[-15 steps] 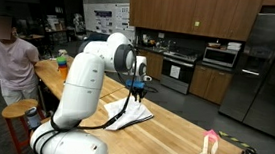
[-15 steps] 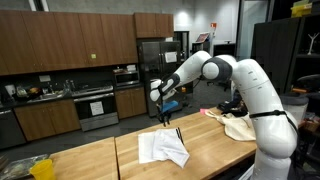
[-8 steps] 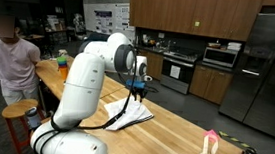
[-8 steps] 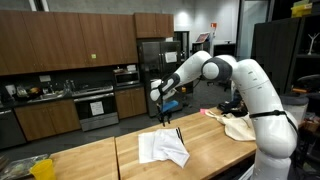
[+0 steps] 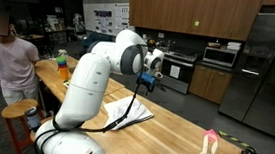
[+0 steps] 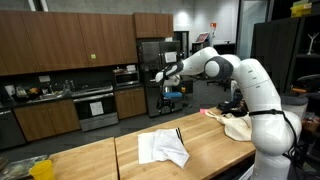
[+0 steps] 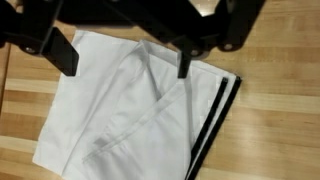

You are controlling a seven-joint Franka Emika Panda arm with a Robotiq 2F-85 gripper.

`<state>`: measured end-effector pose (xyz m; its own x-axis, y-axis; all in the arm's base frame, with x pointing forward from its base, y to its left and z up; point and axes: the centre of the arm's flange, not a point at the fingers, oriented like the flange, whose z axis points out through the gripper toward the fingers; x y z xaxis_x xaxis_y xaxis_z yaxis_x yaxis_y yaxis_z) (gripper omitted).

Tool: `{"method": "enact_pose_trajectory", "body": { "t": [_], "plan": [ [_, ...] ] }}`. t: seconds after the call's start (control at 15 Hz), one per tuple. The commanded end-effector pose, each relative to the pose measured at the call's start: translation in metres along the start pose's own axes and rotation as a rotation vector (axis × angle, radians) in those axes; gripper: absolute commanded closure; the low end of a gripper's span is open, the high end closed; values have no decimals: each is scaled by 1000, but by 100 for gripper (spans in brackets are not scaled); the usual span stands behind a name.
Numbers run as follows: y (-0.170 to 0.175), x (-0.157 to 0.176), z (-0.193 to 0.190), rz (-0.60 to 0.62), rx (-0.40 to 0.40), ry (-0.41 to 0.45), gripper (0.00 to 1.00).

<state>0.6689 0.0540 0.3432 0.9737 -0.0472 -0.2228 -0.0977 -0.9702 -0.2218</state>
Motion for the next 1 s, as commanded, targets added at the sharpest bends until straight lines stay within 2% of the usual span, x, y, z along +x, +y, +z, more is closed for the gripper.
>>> {"method": "enact_pose_trajectory", "body": {
  "t": [0.0,0.27,0.33,0.47,0.67,0.93],
  "plan": [
    [2,1,-4,4,5,-2,0],
    [-2,3,2,-3,6,-14,0],
    [-5,6,11,-1,39,-22,0],
    [-9,7,28,18,53,-51,0],
    [-32,10,63,-119,29,-118,0],
    [-77,14,110,-306,91,-249,0]
  ]
}}
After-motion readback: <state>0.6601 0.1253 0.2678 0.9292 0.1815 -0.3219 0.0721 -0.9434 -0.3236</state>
